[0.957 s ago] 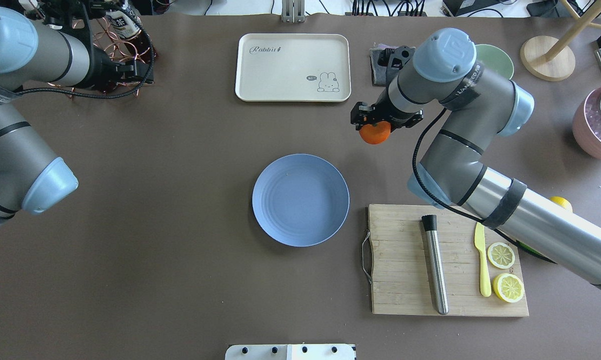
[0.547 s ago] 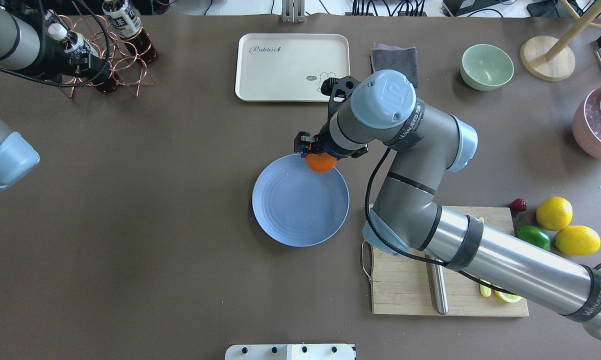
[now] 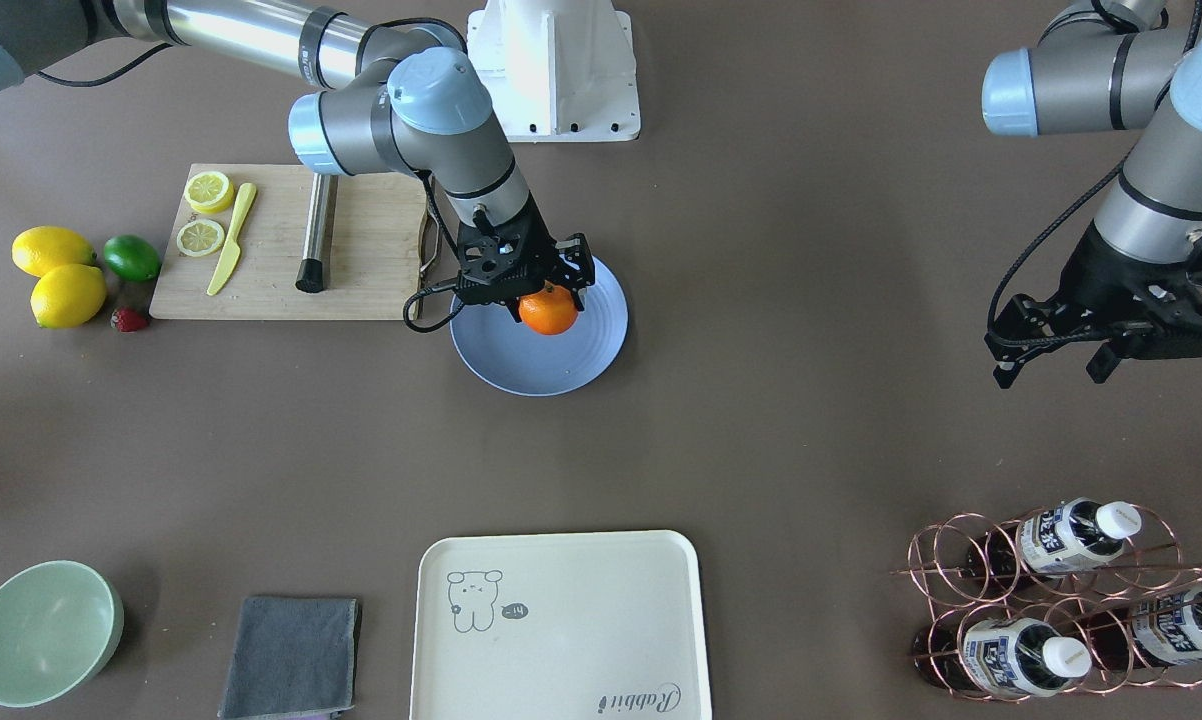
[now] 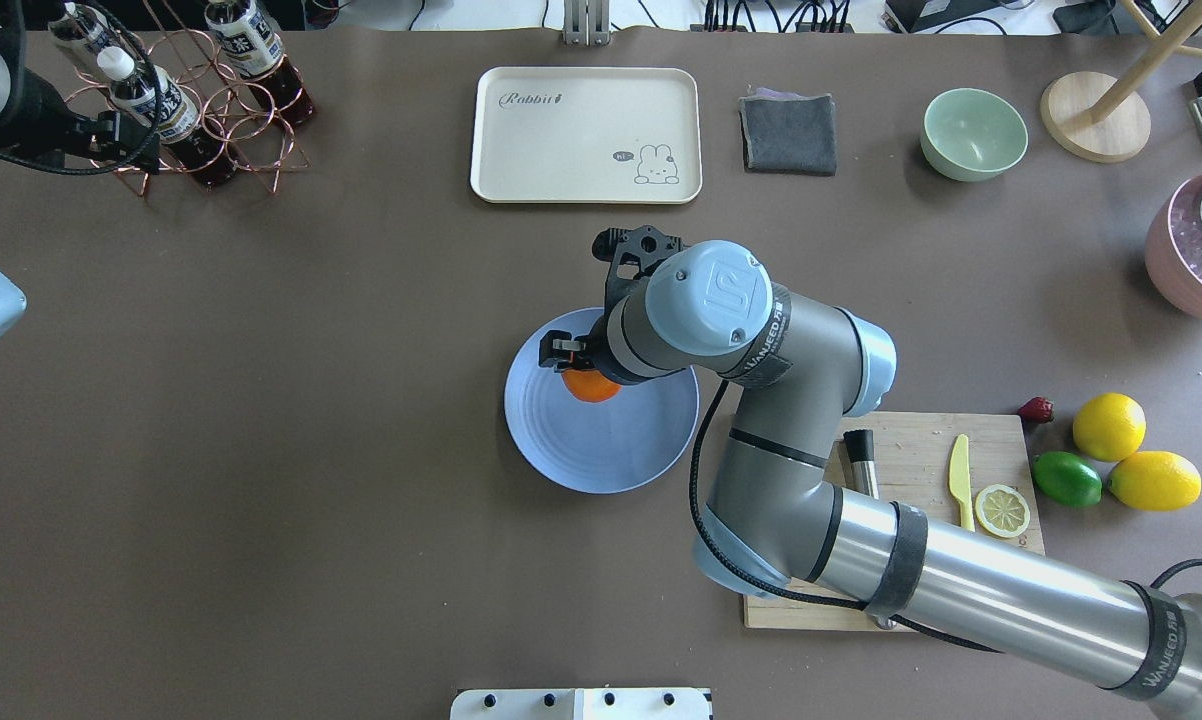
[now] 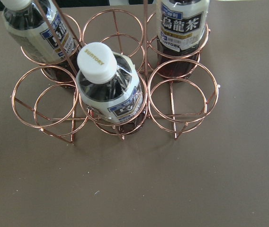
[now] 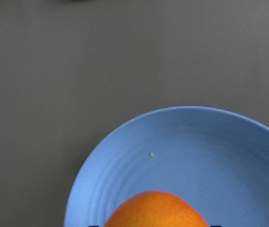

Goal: Pick orange to plate
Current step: 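Lower the orange onto the blue plate and open the right gripper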

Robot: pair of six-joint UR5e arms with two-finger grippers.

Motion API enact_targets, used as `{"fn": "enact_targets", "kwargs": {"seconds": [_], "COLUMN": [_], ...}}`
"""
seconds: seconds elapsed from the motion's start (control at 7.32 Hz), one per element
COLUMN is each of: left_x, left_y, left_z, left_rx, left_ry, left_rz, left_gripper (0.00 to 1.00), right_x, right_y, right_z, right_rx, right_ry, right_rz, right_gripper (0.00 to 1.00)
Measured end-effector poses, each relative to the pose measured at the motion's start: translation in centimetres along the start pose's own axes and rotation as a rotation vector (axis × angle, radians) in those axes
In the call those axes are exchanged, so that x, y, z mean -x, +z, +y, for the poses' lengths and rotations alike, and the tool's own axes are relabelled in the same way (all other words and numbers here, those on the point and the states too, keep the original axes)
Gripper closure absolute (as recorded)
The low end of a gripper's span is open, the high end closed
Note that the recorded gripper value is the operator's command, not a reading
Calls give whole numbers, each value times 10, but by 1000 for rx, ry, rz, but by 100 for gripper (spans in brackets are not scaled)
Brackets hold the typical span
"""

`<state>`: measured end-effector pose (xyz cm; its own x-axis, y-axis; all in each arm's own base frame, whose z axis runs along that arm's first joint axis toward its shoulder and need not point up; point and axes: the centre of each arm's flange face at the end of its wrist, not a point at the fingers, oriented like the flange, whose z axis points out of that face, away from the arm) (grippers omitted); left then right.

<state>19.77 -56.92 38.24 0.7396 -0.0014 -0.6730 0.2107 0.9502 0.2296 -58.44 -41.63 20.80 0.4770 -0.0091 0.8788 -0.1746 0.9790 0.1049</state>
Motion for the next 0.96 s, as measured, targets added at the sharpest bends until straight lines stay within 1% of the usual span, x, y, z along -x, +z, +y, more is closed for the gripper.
{"fn": "enact_targets", "kwargs": {"seconds": [0.14, 0.41, 0.55, 0.68, 0.82, 0.96], "left_x": [5, 7, 7, 7, 6, 5], "left_y": [2, 3, 3, 3, 3, 3], "left_z": [2, 4, 5, 5, 5, 5], "left_rx": [4, 8, 8, 8, 8, 9], "left_ry": [-3, -4, -4, -3, -2, -2], "left_rz": [-3, -5, -5, -4, -3, -2], "left_gripper": [2, 2, 2, 2, 2, 2], "right_x": [1, -6, -10, -15, -20, -25], "right_y": [6, 20, 24, 25, 26, 27], "right_z": [9, 13, 12, 11, 10, 8], "right_rx": [-10, -13, -13, -13, -13, -12], "right_ry": [0, 0, 1, 4, 11, 17], "right_rz": [-3, 20, 29, 36, 43, 52], "right_gripper": [100, 100, 88, 68, 1, 0]}}
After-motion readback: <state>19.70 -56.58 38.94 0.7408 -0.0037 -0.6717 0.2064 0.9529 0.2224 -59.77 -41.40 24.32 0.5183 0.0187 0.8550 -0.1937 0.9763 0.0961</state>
